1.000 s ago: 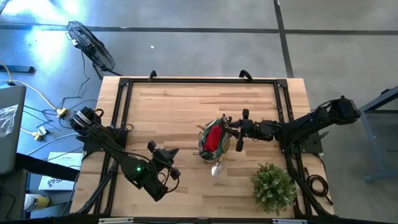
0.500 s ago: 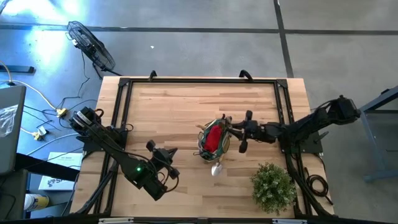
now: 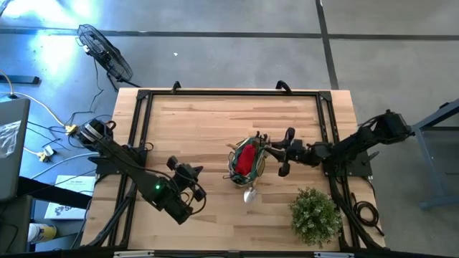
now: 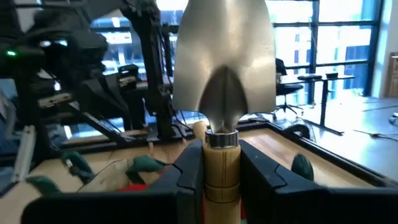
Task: Pick & Place Garden tools in Gardening bag
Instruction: Put the right brown trowel into the green gardening bag
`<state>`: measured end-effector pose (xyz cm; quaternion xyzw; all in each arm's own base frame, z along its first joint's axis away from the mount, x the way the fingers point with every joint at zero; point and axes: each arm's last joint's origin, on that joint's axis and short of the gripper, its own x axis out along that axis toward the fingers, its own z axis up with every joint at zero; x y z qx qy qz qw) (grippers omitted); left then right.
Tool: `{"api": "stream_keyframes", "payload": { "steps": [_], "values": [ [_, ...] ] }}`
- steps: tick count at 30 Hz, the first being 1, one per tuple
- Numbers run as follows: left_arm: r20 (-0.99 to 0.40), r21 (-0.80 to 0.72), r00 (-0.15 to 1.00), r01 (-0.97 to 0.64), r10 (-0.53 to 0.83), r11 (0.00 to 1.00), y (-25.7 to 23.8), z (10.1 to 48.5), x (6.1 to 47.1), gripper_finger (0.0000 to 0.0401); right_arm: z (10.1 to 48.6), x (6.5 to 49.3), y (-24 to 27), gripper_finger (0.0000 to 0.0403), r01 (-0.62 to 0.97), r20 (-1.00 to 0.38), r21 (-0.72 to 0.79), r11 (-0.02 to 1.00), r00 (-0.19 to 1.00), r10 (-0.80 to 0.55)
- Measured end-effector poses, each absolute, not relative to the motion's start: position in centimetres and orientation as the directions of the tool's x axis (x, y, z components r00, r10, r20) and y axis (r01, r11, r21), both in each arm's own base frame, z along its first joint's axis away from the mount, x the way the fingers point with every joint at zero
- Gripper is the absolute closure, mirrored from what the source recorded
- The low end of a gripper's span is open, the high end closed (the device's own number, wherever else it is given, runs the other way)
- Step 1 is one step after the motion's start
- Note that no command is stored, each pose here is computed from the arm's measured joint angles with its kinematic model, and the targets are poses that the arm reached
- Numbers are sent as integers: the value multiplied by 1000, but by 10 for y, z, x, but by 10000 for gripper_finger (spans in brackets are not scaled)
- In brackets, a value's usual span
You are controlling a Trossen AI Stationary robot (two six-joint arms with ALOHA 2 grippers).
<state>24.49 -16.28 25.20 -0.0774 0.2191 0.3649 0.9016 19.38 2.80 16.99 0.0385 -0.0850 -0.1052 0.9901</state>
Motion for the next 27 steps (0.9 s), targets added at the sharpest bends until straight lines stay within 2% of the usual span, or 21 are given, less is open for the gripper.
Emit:
{"api": "stream_keyframes", "payload": {
  "steps": [4, 11, 27],
  "values": [
    [-449, 39, 639, -684, 624, 728, -162, 253, 245, 401, 165, 184, 27, 347, 149, 220, 109, 983, 960, -170],
    [-428, 43, 643, -688, 635, 725, -162, 254, 245, 401, 161, 184, 28, 347, 96, 217, 98, 991, 969, -115],
    [-454, 32, 610, -718, 650, 696, -151, 253, 252, 401, 155, 188, 17, 347, 158, 182, 122, 980, 967, -178]
  ]
}}
